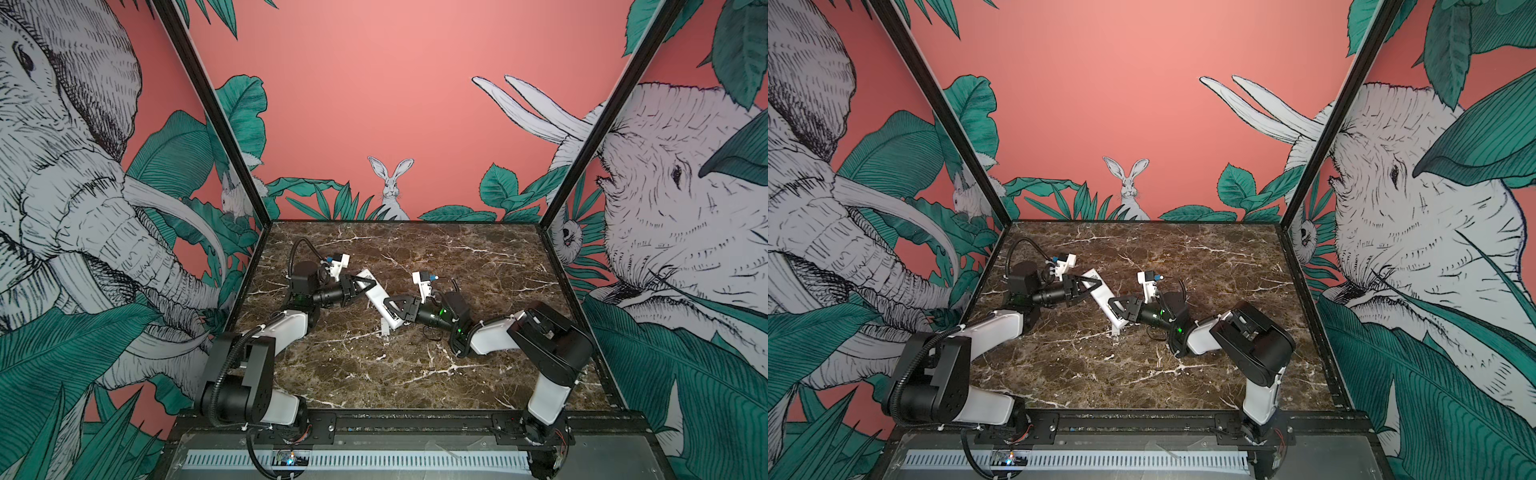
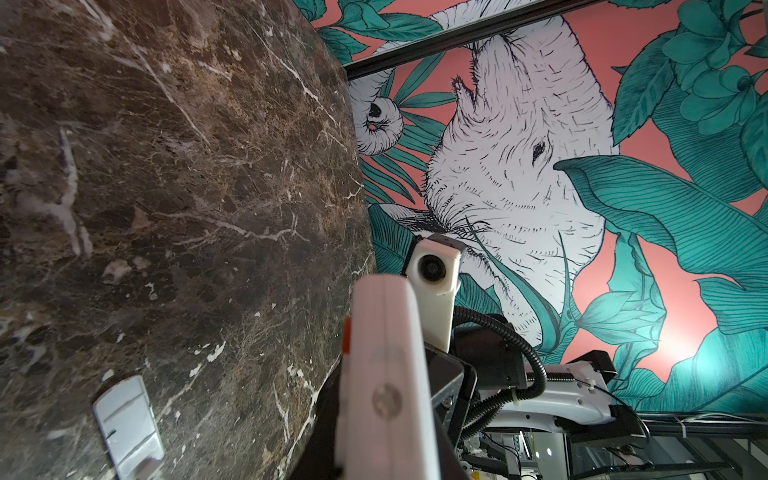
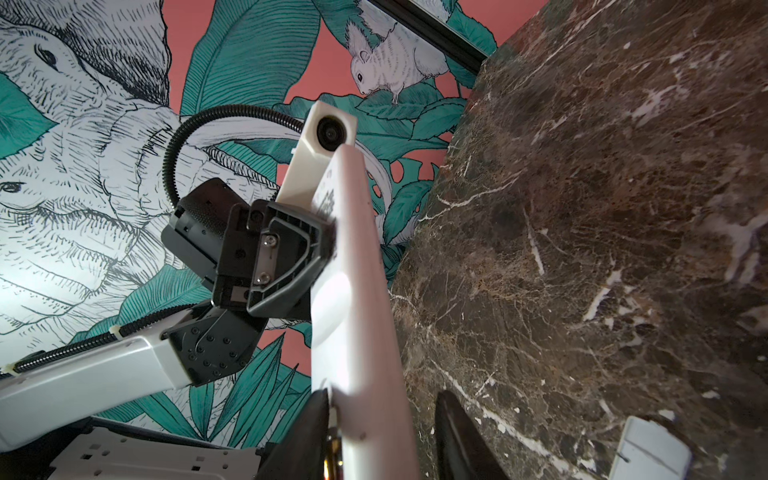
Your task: Load the batteries into the remote control
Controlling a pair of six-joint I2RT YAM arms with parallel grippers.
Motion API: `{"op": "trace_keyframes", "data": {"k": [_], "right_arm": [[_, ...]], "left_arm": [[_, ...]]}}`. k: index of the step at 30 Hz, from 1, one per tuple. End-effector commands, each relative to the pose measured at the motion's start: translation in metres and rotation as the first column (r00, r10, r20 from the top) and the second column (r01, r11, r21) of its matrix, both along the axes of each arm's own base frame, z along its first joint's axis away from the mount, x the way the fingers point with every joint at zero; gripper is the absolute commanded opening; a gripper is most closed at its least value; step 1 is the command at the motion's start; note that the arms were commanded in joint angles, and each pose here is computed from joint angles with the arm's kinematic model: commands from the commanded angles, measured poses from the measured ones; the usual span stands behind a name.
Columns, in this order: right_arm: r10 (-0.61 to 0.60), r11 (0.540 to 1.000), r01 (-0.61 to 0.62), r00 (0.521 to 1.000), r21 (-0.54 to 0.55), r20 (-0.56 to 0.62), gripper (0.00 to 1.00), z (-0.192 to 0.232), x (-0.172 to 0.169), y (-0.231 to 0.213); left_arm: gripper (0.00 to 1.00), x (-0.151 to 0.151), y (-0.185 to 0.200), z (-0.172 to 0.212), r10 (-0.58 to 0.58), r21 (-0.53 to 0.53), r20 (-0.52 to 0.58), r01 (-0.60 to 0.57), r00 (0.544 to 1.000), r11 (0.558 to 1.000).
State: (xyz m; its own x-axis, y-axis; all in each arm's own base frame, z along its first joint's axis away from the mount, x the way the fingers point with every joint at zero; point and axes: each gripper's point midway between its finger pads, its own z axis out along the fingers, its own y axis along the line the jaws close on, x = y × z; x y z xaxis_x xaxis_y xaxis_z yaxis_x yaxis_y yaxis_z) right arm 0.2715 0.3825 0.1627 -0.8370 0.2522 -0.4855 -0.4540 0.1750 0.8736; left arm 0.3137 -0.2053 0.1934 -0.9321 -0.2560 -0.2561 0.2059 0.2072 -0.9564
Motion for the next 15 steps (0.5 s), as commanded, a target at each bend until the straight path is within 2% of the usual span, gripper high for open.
{"op": "trace_keyframes", "data": {"k": [1, 15], "right_arm": [[0.089, 0.977, -0.111, 0.988, -0.183, -0.124, 0.41, -0.066, -0.034, -0.001], [0.149, 0.921, -0.170, 0.985, -0.349, -0.088, 0.50, -0.081, -0.053, -0.013]], "left_arm": [[0.00, 0.010, 0.002, 0.057, 0.000, -0.051, 0.165, 0.008, 0.986, 0.999], [0.00, 0.010, 0.002, 0.063, 0.006, -0.048, 0.174, 0.003, 0.985, 0.999]]}}
